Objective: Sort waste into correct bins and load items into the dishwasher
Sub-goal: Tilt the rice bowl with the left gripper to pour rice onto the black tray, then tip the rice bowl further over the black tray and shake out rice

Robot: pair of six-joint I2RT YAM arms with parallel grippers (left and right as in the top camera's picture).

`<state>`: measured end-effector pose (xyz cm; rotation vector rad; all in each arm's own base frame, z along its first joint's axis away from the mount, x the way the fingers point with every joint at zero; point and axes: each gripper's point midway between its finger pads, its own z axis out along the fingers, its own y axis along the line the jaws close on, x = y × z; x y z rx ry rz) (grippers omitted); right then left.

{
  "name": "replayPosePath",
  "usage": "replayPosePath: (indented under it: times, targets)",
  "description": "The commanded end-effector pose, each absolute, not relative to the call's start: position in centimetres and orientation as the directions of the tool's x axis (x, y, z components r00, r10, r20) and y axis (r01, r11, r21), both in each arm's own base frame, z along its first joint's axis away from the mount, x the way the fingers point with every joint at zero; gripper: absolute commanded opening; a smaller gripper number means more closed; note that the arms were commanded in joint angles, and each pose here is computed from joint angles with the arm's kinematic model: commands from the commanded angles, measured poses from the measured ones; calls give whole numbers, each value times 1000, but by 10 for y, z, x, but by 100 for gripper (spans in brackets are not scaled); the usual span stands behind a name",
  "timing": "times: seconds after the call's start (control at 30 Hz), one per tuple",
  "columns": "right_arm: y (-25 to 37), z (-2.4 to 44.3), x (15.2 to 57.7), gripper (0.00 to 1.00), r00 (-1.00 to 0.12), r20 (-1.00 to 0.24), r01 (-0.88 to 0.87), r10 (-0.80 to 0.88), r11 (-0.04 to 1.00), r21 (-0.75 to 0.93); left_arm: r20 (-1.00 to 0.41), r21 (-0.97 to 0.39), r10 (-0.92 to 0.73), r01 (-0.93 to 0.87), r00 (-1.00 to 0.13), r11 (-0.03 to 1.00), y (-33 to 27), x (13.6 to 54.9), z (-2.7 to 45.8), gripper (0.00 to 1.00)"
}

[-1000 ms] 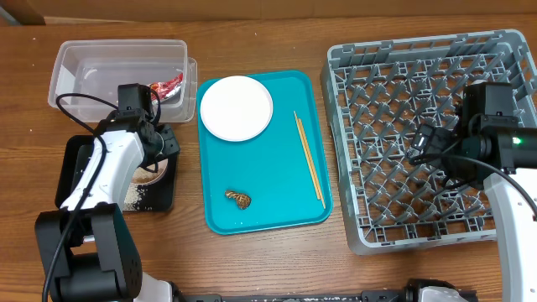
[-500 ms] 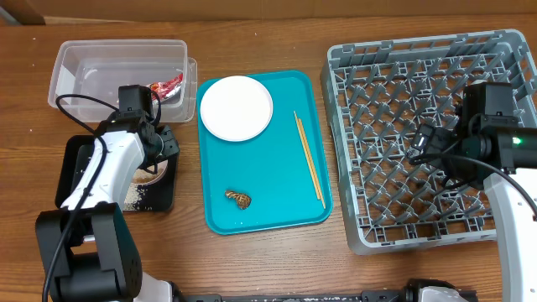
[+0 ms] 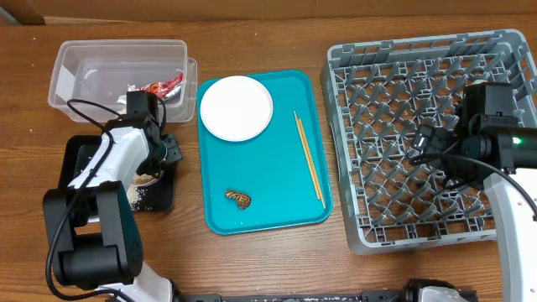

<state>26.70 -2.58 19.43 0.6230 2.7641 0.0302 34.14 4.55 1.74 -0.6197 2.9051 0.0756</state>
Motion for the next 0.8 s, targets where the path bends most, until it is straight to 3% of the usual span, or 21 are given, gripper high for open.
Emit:
replayPosePath:
  times: [0.0, 0.37, 0.57, 0.77]
  targets:
    - [-27, 200, 269, 100, -852, -311, 416, 421, 905, 85, -156, 38, -396, -406, -905, 913, 47, 336, 10, 4]
    - [-27, 200, 269, 100, -852, -312, 416, 420, 906, 85, -200, 1, -397, -406, -896, 914, 45, 349, 61, 4]
    - [-27, 200, 269, 100, -853, -312, 413, 418, 907, 84, -206, -257, -349, -293, -914, 921, 14, 360, 96, 4]
    - [-27, 200, 269, 100, -853, -312, 413, 418, 907, 84, -205, -531, -302, -153, -931, 834, 2, 358, 117, 4]
